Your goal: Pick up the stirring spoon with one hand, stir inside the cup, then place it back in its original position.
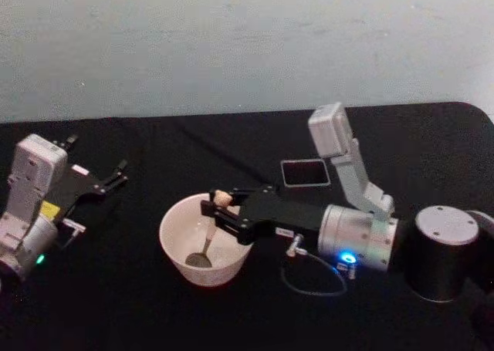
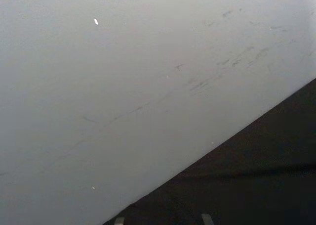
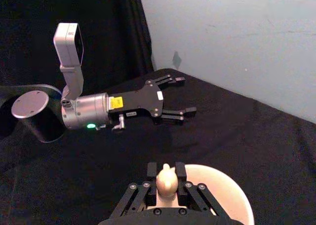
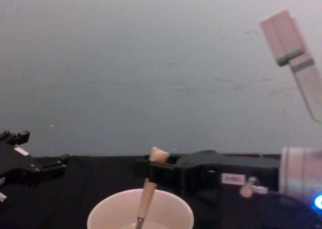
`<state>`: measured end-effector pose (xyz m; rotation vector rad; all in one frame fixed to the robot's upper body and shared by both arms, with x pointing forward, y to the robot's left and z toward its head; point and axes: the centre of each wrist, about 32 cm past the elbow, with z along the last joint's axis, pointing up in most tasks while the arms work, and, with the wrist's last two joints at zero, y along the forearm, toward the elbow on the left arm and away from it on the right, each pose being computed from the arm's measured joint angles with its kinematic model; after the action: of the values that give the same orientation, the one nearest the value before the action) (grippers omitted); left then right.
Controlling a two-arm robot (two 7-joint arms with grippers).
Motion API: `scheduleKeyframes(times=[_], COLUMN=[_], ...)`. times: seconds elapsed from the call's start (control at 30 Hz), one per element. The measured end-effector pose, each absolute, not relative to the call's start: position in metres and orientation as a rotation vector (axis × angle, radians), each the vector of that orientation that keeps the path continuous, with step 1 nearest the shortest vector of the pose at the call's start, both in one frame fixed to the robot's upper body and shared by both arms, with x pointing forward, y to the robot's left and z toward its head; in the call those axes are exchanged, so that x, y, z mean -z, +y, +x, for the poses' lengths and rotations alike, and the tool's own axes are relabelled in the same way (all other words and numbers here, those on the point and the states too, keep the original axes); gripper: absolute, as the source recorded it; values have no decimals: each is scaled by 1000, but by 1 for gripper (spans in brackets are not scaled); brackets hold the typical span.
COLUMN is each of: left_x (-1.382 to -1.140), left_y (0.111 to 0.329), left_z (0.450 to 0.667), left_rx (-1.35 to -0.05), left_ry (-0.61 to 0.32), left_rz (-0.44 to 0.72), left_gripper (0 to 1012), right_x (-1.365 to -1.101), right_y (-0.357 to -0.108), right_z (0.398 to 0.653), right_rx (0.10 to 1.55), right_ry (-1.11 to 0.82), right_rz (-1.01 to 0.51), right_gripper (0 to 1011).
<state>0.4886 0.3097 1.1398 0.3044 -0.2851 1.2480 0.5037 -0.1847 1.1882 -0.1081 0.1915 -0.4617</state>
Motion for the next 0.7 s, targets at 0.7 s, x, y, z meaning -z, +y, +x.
scheduleKeyframes(times=[0.7], left_x=[-1140], left_y=[310], left_z=[489], left_rx=[-1248], left_ry=[-285], left_rz=[304], left_gripper=[1001], right_x=[-1189], right_y=[-152], right_z=[536], right_rx=[619], right_ry=[166], right_rz=[-66], right_gripper=[215])
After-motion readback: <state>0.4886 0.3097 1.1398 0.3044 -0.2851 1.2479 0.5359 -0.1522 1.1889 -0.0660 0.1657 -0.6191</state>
